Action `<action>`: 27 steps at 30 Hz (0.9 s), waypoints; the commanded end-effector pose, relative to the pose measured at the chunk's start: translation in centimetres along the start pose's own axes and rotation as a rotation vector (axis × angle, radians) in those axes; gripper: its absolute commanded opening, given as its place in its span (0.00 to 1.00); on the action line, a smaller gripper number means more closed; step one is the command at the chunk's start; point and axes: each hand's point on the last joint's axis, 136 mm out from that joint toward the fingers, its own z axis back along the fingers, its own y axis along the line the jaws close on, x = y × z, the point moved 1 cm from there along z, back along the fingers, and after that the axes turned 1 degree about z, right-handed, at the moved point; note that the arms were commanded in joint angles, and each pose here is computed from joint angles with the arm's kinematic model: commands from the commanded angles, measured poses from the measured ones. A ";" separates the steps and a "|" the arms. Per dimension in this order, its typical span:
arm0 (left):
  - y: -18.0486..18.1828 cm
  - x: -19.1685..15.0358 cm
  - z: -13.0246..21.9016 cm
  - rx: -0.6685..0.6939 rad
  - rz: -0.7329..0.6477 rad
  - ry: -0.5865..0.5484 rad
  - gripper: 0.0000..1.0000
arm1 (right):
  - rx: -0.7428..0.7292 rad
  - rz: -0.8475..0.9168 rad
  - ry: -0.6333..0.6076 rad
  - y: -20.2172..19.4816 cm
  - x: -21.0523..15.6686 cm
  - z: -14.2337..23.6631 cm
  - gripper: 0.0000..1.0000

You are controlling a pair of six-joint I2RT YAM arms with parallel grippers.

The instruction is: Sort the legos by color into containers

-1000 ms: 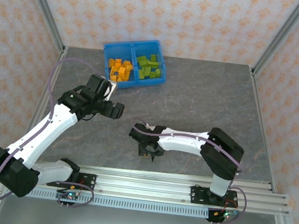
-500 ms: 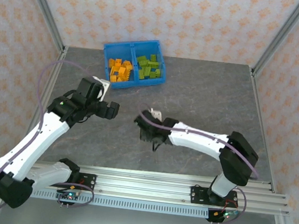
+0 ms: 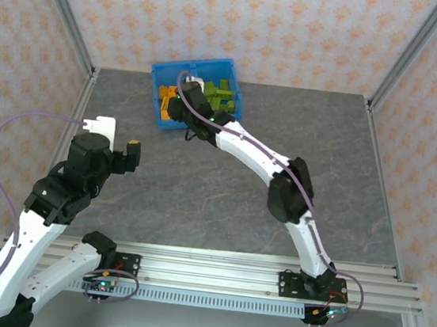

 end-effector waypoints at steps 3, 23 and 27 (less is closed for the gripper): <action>0.6 0.2 -0.7 0.055 0.013 -0.001 1.00 | -0.026 0.046 -0.023 -2.2 0.9 -6.2 0.36; 0.5 -0.3 -5.5 0.163 0.249 -0.099 1.00 | 0.056 0.137 -0.222 1.0 12.0 7.9 0.73; 1.3 -1.9 -8.1 0.276 0.068 -0.166 1.00 | -0.059 0.200 -0.334 -4.1 11.9 15.8 0.84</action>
